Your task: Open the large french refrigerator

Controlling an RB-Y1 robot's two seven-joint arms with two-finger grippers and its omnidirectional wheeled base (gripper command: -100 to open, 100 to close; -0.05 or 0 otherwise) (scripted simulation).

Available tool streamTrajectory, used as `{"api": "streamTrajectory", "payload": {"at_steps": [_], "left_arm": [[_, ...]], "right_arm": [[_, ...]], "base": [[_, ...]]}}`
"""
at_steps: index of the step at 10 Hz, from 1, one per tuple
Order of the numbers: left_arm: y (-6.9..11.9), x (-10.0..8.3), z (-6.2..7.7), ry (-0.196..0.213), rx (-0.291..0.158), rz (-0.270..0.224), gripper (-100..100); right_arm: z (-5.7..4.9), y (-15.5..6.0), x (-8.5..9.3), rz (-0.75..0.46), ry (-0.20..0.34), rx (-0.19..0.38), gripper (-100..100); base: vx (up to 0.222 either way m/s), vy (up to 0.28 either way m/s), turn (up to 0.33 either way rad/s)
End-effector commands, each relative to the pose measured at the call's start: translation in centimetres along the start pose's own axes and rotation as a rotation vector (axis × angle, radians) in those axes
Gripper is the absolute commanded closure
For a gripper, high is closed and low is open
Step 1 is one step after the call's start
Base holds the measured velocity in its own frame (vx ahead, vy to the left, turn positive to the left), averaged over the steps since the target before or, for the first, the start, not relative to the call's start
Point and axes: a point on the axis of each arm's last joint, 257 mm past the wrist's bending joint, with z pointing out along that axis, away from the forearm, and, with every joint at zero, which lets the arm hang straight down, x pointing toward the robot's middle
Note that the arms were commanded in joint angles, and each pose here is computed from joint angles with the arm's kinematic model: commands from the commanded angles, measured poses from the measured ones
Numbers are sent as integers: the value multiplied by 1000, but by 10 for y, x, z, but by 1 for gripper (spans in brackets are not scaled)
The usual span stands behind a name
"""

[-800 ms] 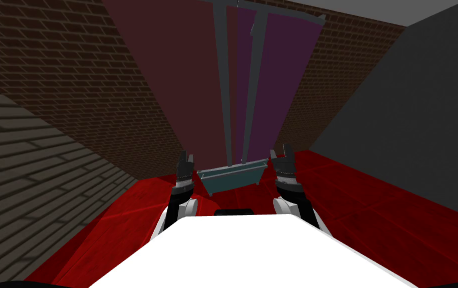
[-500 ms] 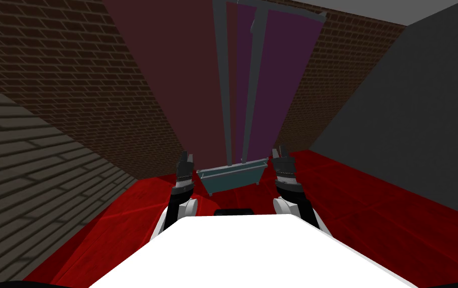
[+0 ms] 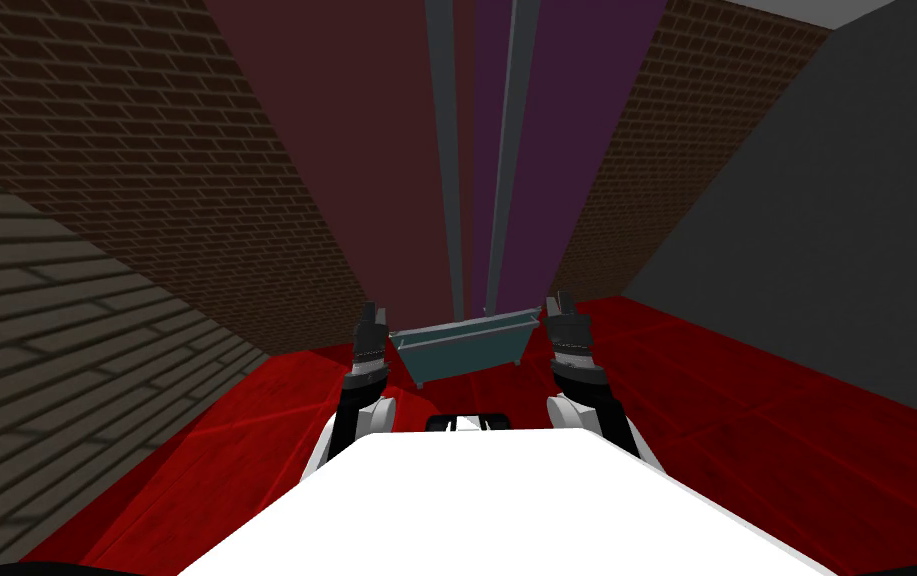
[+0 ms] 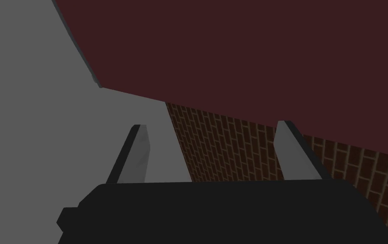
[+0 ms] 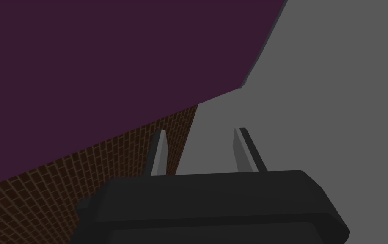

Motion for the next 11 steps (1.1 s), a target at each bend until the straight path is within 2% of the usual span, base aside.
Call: {"api": "streamTrajectory", "payload": {"at_steps": [1, 2, 6, 11], "left_arm": [[0, 0, 0, 0, 0, 0, 0], [10, 3, -3, 27, -9, 9, -100], [44, 8, -15, 77, -42, 26, -100], [88, 4, -32, 102, -86, 39, -100]], "right_arm": [[0, 0, 0, 0, 0, 0, 0], [0, 0, 0, 0, 0, 0, 0], [0, 0, 0, 0, 0, 1, 0], [0, 0, 0, 0, 0, 1, 0]], "base": [[0, 0, 0], [9, 9, 7], [14, 25, 7], [18, 28, 9]]}}
